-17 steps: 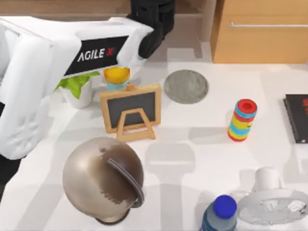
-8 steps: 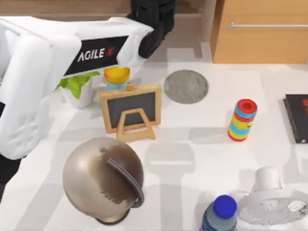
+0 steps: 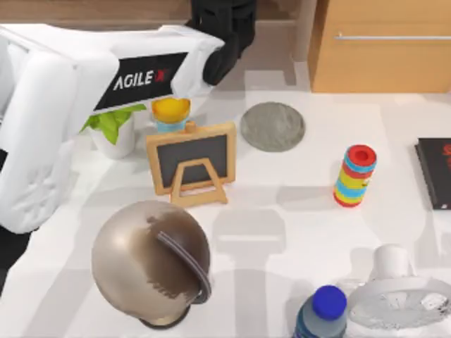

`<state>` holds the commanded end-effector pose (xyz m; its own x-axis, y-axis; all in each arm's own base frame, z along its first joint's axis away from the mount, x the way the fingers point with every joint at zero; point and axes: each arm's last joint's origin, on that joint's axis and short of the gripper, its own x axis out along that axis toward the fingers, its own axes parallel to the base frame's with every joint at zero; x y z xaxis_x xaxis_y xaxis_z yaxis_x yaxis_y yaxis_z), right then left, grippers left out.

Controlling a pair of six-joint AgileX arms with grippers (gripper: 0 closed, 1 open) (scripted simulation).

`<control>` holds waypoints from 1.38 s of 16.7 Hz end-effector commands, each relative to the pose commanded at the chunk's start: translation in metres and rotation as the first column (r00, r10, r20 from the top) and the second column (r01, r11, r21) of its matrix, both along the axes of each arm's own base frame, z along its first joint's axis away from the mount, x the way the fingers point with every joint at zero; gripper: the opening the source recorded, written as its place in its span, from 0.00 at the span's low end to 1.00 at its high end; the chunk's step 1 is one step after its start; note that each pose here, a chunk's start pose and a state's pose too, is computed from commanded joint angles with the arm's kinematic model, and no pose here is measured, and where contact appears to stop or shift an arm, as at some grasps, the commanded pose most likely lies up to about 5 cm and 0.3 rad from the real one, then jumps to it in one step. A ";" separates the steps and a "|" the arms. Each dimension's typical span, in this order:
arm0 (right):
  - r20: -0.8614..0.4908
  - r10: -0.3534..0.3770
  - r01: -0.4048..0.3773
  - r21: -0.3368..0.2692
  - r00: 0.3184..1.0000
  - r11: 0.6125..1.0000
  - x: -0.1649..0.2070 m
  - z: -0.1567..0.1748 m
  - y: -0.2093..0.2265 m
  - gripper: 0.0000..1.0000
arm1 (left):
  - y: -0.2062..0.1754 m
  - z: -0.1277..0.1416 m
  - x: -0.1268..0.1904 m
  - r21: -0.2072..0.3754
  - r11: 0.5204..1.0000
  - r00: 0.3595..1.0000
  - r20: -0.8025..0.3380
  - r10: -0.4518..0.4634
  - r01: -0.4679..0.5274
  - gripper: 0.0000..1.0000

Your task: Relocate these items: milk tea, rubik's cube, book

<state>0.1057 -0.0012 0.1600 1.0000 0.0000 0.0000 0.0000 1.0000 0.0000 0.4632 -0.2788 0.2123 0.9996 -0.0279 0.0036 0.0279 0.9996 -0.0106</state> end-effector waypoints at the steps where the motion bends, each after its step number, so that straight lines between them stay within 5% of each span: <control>1: 0.000 0.000 0.000 0.000 1.000 1.000 0.000 0.000 0.000 1.00 | 0.000 0.000 0.000 0.001 1.000 1.000 0.000 0.001 -0.001 0.00; 13: 0.000 0.000 0.000 0.000 1.000 1.000 0.000 0.000 0.000 1.00 | 0.002 0.010 -0.077 0.002 1.000 1.000 0.000 0.001 -0.001 0.00; 23: 0.000 0.000 0.000 0.000 1.000 1.000 0.000 0.000 0.000 1.00 | -0.027 0.006 -0.099 -0.020 1.000 0.999 0.031 -0.015 0.016 0.00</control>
<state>0.1057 -0.0012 0.1600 1.0000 0.0000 0.0000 0.0000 1.0000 0.0000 0.3647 -0.3062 0.2185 0.9985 -0.0427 0.0352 0.0438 0.9986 -0.0300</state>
